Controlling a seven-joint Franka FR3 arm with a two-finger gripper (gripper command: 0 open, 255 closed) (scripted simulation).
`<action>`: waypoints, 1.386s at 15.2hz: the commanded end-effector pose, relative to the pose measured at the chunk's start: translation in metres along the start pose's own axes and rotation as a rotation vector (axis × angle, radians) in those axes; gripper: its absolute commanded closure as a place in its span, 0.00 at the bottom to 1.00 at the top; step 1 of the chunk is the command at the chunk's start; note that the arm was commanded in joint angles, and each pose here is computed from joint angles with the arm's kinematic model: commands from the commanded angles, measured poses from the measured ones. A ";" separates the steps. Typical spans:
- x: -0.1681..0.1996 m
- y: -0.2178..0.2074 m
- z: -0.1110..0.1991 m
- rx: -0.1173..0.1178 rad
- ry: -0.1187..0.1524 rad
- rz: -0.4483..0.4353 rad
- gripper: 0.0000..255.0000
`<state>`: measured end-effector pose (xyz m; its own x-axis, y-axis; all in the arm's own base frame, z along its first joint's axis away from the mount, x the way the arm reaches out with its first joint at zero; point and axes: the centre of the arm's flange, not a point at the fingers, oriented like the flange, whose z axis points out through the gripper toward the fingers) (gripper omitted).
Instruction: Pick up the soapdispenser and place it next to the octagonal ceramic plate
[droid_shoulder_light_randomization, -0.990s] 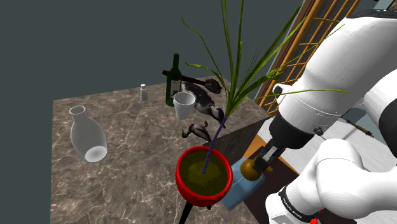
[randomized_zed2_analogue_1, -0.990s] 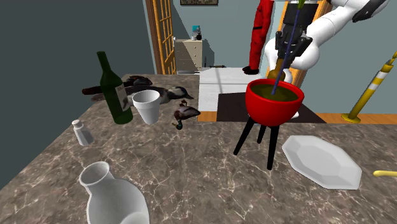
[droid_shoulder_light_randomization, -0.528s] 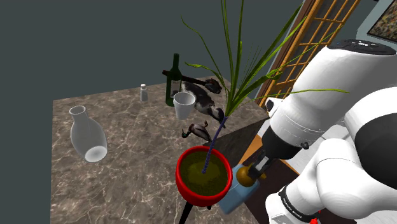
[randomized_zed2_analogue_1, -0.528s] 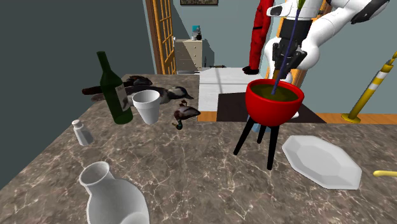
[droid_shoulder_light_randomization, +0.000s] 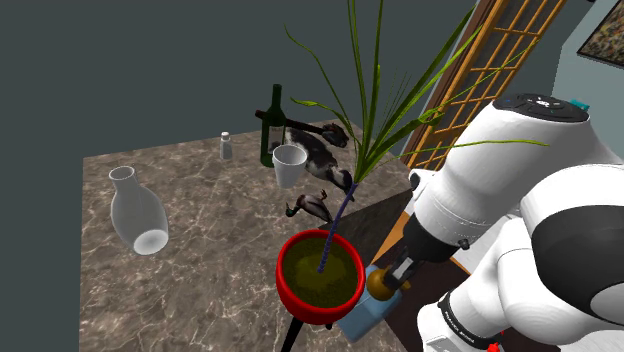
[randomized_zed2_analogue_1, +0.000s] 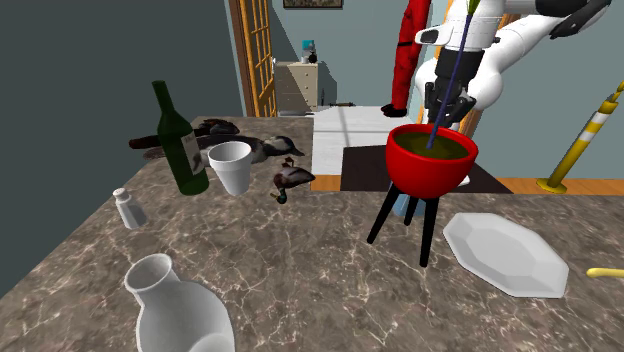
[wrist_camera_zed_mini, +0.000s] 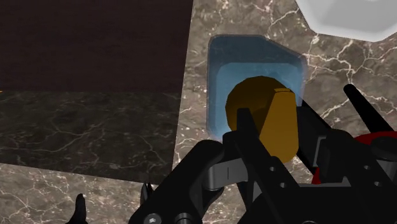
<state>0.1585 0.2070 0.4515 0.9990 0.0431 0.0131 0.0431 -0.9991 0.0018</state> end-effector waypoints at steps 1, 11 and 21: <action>0.000 0.000 0.001 0.000 0.001 0.000 1.00; 0.000 0.000 -0.012 0.000 0.001 0.000 0.00; 0.000 0.000 -0.049 0.000 0.001 0.000 0.00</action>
<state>0.1582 0.2071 0.5005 0.9990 0.0432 0.0137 0.0432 -0.9991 0.0015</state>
